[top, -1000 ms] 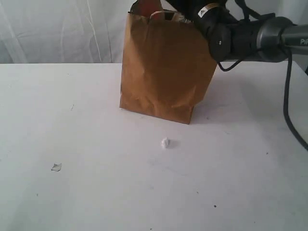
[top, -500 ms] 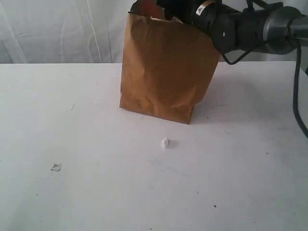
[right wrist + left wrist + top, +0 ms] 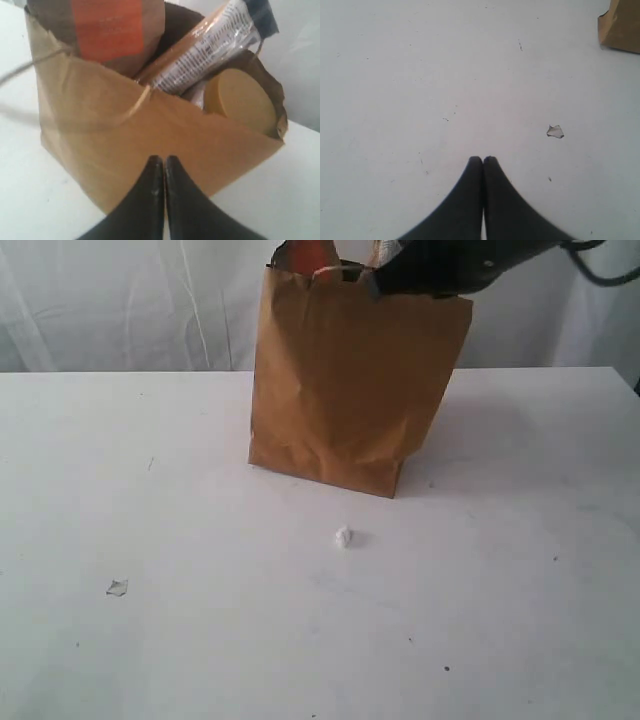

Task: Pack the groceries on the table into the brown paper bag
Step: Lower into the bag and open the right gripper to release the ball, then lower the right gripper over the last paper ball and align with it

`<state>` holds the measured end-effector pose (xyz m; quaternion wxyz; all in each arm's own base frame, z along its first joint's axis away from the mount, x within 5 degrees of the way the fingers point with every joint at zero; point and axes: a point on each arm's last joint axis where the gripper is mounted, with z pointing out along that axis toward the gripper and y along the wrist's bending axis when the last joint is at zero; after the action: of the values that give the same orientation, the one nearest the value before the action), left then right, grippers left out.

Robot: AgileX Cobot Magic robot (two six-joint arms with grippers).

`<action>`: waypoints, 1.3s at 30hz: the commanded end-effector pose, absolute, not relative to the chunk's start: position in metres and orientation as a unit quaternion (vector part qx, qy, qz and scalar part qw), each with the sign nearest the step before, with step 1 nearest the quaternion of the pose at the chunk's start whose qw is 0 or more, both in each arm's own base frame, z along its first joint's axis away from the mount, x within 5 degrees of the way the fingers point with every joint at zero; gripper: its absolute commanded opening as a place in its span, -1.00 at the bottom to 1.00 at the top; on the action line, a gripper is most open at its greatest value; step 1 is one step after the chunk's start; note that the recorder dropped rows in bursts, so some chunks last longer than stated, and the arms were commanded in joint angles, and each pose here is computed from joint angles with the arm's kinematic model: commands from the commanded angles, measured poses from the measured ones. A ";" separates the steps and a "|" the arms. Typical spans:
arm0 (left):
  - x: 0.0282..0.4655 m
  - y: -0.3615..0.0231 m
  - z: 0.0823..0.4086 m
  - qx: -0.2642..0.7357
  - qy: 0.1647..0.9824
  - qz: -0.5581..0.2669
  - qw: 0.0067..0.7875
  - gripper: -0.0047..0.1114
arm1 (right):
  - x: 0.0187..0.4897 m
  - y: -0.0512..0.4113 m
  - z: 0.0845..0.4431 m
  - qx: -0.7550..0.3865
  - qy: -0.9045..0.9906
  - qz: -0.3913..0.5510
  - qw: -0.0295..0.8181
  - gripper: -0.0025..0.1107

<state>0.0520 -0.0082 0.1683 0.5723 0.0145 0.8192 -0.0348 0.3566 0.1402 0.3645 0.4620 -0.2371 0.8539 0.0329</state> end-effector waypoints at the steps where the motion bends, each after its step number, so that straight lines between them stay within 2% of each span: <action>1: 0.052 -0.008 0.168 0.011 0.819 -0.038 0.573 -0.92 | 0.326 0.128 0.380 -0.244 0.880 0.026 0.407 -0.96; 7: 0.052 -0.008 0.168 0.011 0.819 -0.038 0.573 -0.92 | 0.272 0.142 0.356 -0.294 0.895 0.041 0.333 -0.96; 10: 0.052 -0.008 0.168 0.011 0.819 -0.038 0.573 -0.92 | 0.254 0.168 0.309 -0.341 0.900 0.055 0.264 -0.96; 14: 0.052 -0.008 0.168 0.011 0.819 -0.038 0.573 -0.92 | 0.255 0.211 0.244 -0.408 0.884 0.089 0.208 -0.95; 16: 0.052 -0.008 0.168 0.011 0.819 -0.038 0.573 -0.92 | 0.259 0.225 0.219 -0.463 0.862 0.075 0.193 -0.84; 18: 0.052 -0.008 0.168 0.011 0.819 -0.038 0.573 -0.92 | 0.264 0.230 0.202 -0.477 0.859 0.067 0.175 -0.62; 20: 0.052 -0.008 0.168 0.011 0.819 -0.038 0.573 -0.92 | 0.267 0.233 0.194 -0.475 0.862 0.066 0.166 -0.46; 22: 0.052 -0.008 0.168 0.011 0.819 -0.038 0.573 -0.92 | 0.271 0.236 0.193 -0.444 0.877 0.073 0.170 -0.40; 27: 0.052 -0.008 0.168 0.011 0.819 -0.038 0.573 -0.92 | 0.281 0.243 0.192 -0.320 0.917 0.109 0.210 -0.40; 34: 0.052 -0.008 0.168 0.011 0.819 -0.038 0.573 -0.92 | 0.312 0.268 0.197 -0.325 0.898 0.120 0.270 -0.41; 37: 0.052 -0.008 0.168 0.011 0.819 -0.038 0.573 -0.92 | 0.330 0.282 0.197 -0.326 0.904 0.116 0.251 -0.41; 39: 0.052 -0.008 0.168 0.011 0.819 -0.038 0.573 -0.92 | 0.335 0.286 0.192 -0.332 0.914 0.103 0.210 -0.41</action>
<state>0.0520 -0.0082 0.1683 0.5723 0.0145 0.8192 -0.0348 0.3284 0.2816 0.1965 0.2519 -0.3228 0.9043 0.1204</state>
